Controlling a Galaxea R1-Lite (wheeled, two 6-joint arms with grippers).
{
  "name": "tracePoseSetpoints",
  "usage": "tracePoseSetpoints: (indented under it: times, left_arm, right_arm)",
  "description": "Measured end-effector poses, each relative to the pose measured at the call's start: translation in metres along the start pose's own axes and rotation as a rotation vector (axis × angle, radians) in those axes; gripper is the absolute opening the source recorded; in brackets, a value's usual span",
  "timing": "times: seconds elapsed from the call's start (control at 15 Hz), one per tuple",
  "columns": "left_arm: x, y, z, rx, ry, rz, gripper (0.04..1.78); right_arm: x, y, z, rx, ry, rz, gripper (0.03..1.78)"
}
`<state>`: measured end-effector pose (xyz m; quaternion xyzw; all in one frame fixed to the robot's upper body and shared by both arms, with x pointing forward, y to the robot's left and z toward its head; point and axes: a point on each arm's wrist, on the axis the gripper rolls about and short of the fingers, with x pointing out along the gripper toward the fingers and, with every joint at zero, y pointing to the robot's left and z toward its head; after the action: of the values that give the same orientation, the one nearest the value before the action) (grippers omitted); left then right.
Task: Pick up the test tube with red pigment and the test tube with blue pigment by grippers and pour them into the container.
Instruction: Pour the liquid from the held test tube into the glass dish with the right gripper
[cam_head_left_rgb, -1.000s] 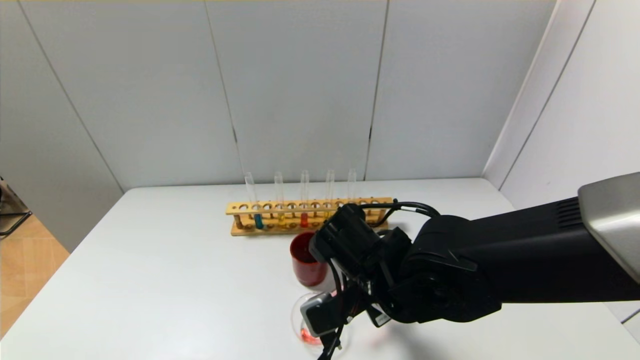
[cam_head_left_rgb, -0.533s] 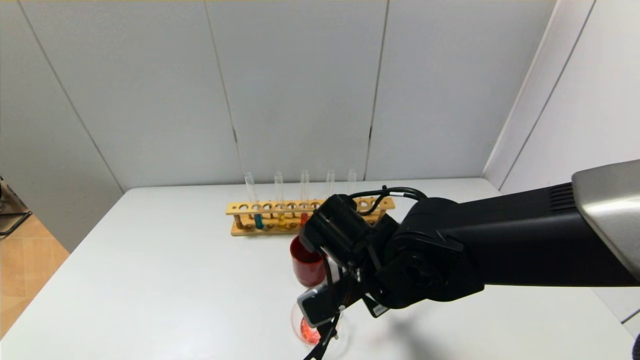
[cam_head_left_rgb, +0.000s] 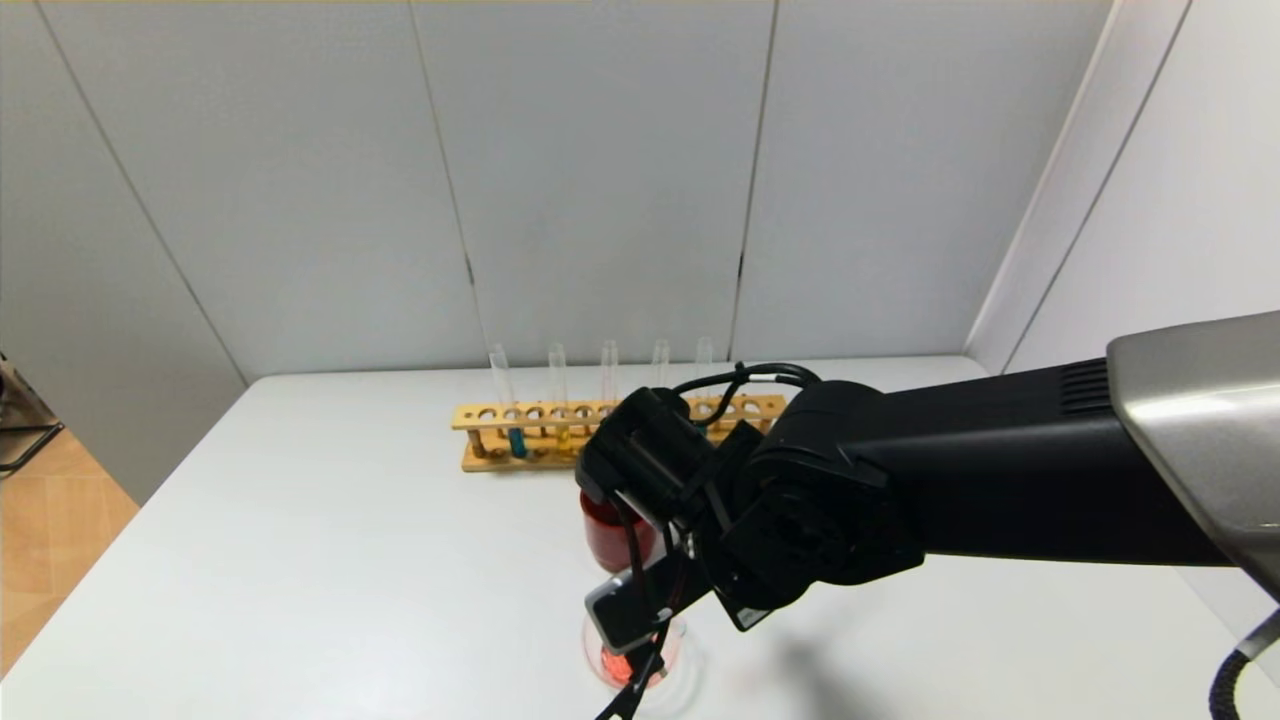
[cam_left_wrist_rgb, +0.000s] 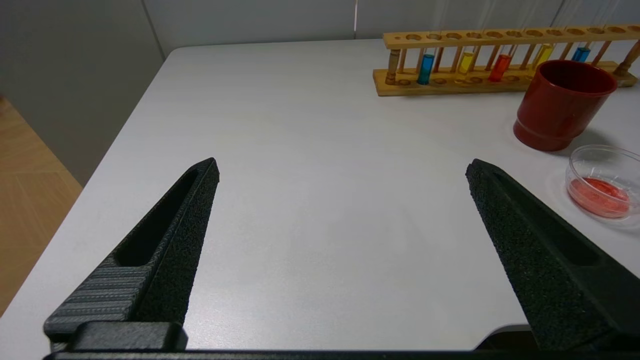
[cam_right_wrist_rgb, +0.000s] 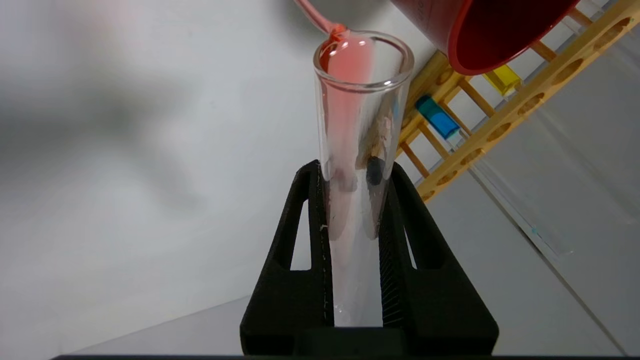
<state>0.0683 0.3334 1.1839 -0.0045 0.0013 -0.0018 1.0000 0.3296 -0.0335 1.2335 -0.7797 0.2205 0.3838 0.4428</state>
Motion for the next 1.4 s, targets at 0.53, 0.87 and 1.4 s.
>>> tracePoseSetpoints:
  times: [0.53,0.87,1.4]
  left_arm:
    - [0.000,0.000,0.000,0.001,-0.001,0.000,1.75]
    - [0.000,0.000,0.000,0.000,-0.001,0.001,1.75]
    - [0.000,0.000,0.000,0.001,-0.001,0.000,1.75]
  right_arm:
    - [-0.012,-0.007,0.019,-0.054,0.038,-0.015,0.35]
    - [-0.016,-0.008,0.024,-0.090,0.079,0.000,0.35]
    - [-0.013,-0.012,0.032,-0.119,0.104,0.022,0.35]
